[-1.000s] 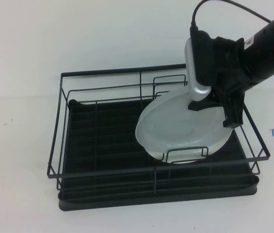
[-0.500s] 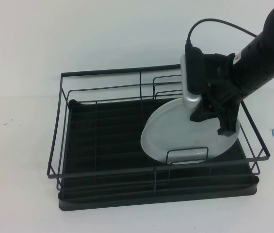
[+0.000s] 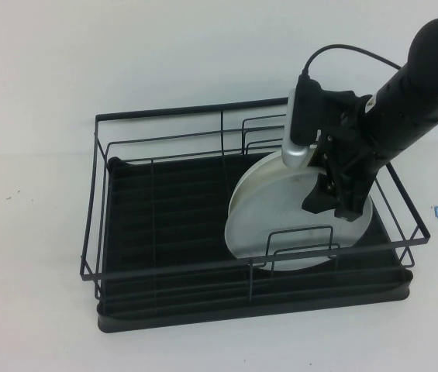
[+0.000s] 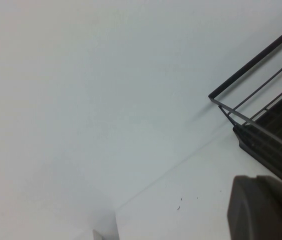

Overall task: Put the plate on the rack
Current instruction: Place the plate on the rack

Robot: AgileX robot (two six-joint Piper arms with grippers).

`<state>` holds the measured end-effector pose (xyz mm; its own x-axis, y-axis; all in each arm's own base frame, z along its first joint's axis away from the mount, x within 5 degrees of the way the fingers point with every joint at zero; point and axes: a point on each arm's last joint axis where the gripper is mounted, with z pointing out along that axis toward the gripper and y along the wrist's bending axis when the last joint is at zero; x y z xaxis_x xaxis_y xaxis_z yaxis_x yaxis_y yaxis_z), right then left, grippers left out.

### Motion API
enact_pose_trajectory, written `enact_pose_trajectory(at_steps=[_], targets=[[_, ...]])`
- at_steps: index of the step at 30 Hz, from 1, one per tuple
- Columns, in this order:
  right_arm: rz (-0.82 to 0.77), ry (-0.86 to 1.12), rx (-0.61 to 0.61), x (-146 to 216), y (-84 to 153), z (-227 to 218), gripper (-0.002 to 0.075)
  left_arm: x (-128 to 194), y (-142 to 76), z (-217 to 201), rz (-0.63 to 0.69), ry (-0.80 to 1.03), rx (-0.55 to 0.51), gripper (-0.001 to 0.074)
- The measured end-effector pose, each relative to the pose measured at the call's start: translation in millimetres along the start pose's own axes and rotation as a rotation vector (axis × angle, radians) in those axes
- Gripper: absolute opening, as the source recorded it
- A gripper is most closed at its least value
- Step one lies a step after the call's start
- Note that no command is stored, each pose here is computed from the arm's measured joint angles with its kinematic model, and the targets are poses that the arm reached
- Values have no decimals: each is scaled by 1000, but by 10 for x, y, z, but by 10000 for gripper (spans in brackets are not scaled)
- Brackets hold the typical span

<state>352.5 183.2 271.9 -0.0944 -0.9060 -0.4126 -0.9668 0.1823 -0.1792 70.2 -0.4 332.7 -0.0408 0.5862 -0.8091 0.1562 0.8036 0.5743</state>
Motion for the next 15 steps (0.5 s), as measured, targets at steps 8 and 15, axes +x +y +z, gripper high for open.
enact_pose_trajectory(at_steps=[8, 15], targets=[[21, -17, 27, -28, 14, -128, 486, 0, 0, 0, -2, 0, 0, 0], [20, -49, 69, -75, 73, -405, 486, 0, 0, 0, -2, 0, 0, 0]])
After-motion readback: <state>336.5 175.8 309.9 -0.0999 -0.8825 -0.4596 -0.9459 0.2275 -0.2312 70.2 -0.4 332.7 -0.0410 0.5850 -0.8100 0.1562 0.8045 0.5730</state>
